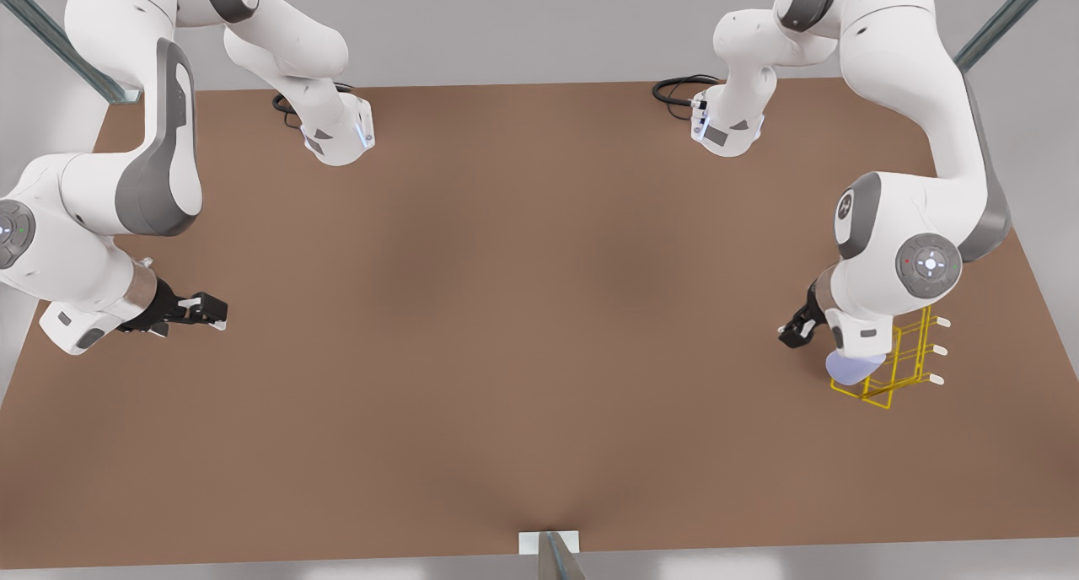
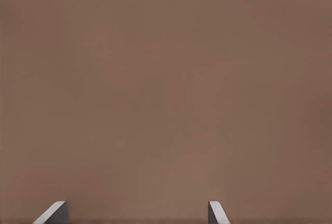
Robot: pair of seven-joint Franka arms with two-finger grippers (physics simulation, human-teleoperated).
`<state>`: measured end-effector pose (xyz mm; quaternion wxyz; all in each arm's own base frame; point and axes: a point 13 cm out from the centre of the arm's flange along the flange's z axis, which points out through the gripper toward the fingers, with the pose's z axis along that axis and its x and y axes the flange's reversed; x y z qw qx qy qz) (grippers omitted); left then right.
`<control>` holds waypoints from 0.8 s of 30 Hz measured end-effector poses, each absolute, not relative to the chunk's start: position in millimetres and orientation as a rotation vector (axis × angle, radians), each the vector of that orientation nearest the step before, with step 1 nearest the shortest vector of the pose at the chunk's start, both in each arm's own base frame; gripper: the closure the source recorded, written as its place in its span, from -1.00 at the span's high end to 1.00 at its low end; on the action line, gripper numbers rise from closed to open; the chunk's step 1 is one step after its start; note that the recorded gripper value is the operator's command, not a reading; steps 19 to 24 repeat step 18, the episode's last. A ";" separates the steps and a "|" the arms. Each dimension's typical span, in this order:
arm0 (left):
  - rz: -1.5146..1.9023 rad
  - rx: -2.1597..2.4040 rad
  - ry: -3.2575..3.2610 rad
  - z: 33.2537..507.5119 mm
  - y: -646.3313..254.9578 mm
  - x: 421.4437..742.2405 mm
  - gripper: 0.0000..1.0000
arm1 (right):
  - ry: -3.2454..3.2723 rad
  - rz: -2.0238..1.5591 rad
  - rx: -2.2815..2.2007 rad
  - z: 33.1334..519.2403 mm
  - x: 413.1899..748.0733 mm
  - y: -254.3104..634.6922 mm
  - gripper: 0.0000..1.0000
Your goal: Place the cup on the cup holder
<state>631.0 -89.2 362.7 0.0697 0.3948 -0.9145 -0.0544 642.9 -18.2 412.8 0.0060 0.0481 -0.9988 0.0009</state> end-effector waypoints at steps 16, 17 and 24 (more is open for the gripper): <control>-0.109 0.533 -2.896 335.7 -93.4 637.3 1.00 | -3.058 -0.016 0.158 354.5 652.4 -15.2 1.00; -0.107 0.505 -2.897 333.3 -94.6 637.8 1.00 | -3.042 -0.023 0.154 335.6 656.2 -17.2 1.00; -0.104 0.480 -2.901 333.1 -95.8 638.5 1.00 | -3.029 -0.030 0.151 317.8 659.8 -19.0 1.00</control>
